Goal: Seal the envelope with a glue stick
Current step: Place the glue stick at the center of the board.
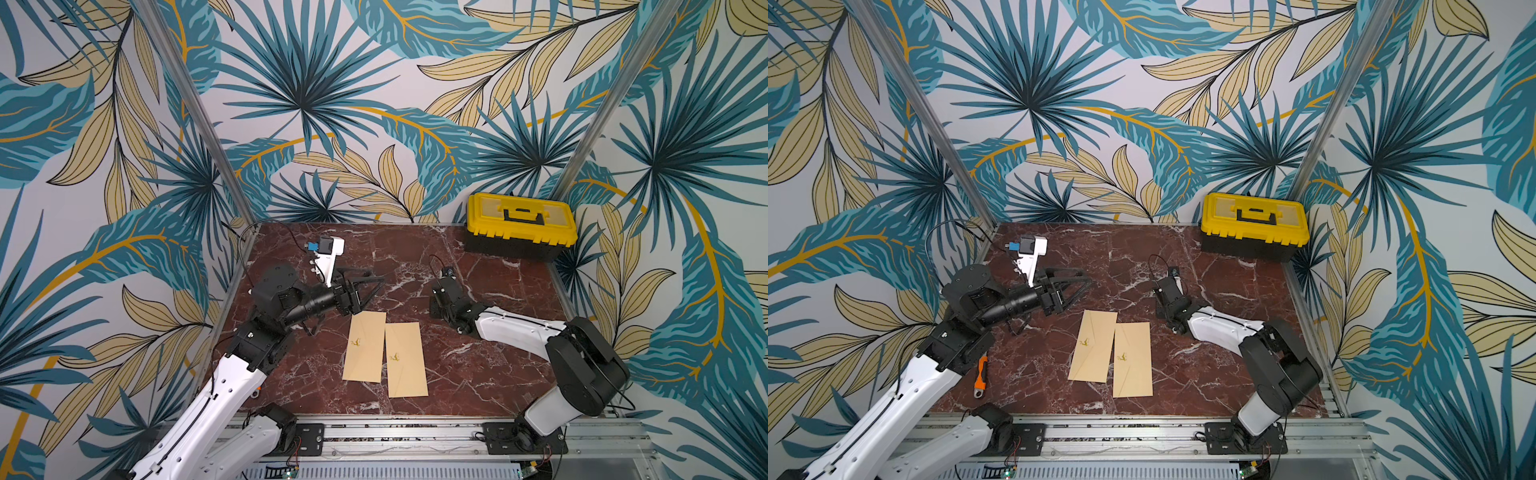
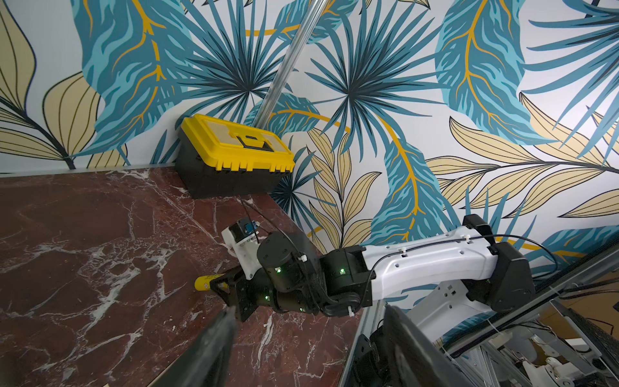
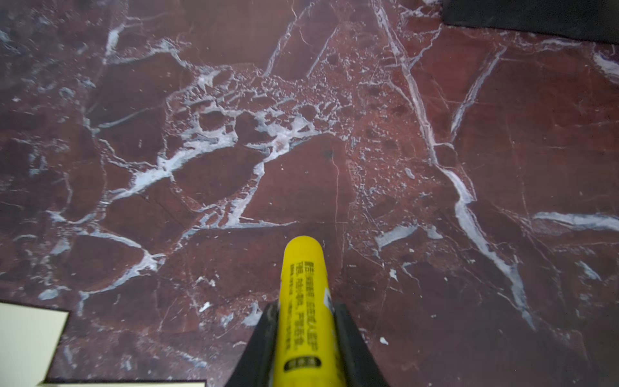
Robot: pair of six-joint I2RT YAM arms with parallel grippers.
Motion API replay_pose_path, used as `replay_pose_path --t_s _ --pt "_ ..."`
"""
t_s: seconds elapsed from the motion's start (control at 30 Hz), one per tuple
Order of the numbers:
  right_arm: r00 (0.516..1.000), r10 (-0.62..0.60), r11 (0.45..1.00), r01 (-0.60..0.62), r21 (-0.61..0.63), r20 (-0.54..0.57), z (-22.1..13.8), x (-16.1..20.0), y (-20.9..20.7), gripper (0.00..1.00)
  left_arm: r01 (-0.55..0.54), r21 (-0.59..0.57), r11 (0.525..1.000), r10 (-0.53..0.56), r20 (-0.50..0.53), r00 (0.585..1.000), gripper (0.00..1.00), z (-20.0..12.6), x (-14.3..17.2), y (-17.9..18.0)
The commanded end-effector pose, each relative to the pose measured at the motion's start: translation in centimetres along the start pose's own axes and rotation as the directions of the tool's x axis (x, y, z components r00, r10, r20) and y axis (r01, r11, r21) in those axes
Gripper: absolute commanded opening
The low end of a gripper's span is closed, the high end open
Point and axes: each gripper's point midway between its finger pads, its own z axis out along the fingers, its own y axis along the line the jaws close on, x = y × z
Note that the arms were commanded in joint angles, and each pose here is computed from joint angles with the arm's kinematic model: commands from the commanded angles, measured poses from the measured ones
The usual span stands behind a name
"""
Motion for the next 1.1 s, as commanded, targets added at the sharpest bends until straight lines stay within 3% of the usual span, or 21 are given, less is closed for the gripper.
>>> replay_pose_path --t_s 0.0,0.37,0.6,0.9,1.07 --pt "0.999 -0.012 0.999 0.013 0.039 -0.038 0.7 2.1 -0.8 0.0 0.002 -0.019 1.0 -0.002 0.002 1.0 0.73 -0.5 0.3 0.3" --pt "0.962 -0.029 0.998 0.042 0.041 -0.272 -0.5 9.0 -2.6 0.0 0.018 -0.016 1.0 -0.018 0.003 1.0 0.73 -0.3 0.6 0.6" --pt "0.872 -0.048 0.996 0.08 0.044 -0.487 -0.9 13.6 -3.0 0.0 0.021 -0.022 1.0 -0.021 0.004 1.0 0.73 -0.4 0.8 0.8" --pt "0.777 -0.062 0.989 0.131 0.065 -0.626 -0.4 16.3 -3.0 0.05 0.035 -0.032 0.999 -0.036 -0.003 0.999 0.73 -0.3 1.2 1.2" --pt "0.772 -0.058 0.989 0.13 0.069 -0.632 -0.5 16.3 -3.0 0.11 0.037 -0.038 0.999 -0.038 -0.006 0.999 0.73 -0.3 1.4 1.4"
